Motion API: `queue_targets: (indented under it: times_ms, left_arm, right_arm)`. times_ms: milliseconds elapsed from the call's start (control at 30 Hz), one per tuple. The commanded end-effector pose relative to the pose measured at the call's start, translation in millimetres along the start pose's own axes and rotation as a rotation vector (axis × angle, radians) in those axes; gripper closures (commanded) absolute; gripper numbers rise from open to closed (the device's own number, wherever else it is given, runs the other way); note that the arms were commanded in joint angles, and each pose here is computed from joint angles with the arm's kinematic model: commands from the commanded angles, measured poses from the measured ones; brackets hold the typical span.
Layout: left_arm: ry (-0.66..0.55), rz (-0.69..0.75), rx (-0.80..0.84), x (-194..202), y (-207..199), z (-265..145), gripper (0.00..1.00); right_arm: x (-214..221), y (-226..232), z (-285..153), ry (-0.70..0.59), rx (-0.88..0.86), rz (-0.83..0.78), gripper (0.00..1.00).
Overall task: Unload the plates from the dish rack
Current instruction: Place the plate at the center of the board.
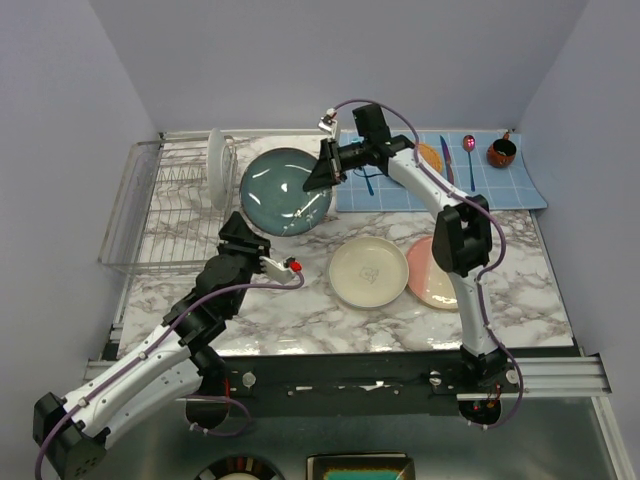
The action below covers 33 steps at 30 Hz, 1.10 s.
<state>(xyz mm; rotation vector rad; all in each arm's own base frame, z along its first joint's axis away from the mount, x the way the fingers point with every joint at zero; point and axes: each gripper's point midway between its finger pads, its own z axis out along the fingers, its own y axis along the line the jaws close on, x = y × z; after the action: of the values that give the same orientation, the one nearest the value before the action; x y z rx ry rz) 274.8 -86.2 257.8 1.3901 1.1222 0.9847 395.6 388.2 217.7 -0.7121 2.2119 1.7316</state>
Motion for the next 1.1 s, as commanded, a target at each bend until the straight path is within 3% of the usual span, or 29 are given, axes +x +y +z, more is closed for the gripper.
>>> queue_targets:
  times_ms: [0,200,667,1067]
  left_arm:
    - [0.031,-0.031,-0.043,7.4,9.1,-3.4,0.48]
    - [0.039,-0.117,-0.089,12.6,32.0,-6.4,0.48]
    - [0.031,-0.162,-0.196,16.2,86.5,-8.6,0.31]
    - [0.011,-0.157,-0.184,6.1,98.3,4.7,0.21]
  right_arm:
    - [-4.8,37.2,-5.4,-0.001,-0.085,-0.089,0.99]
    - [7.2,19.1,-1.1,0.017,-0.064,-0.063,0.99]
    - [43.9,-31.0,9.7,0.074,-0.001,0.001,0.99]
    - [70.2,-71.7,34.3,0.133,0.034,0.042,0.99]
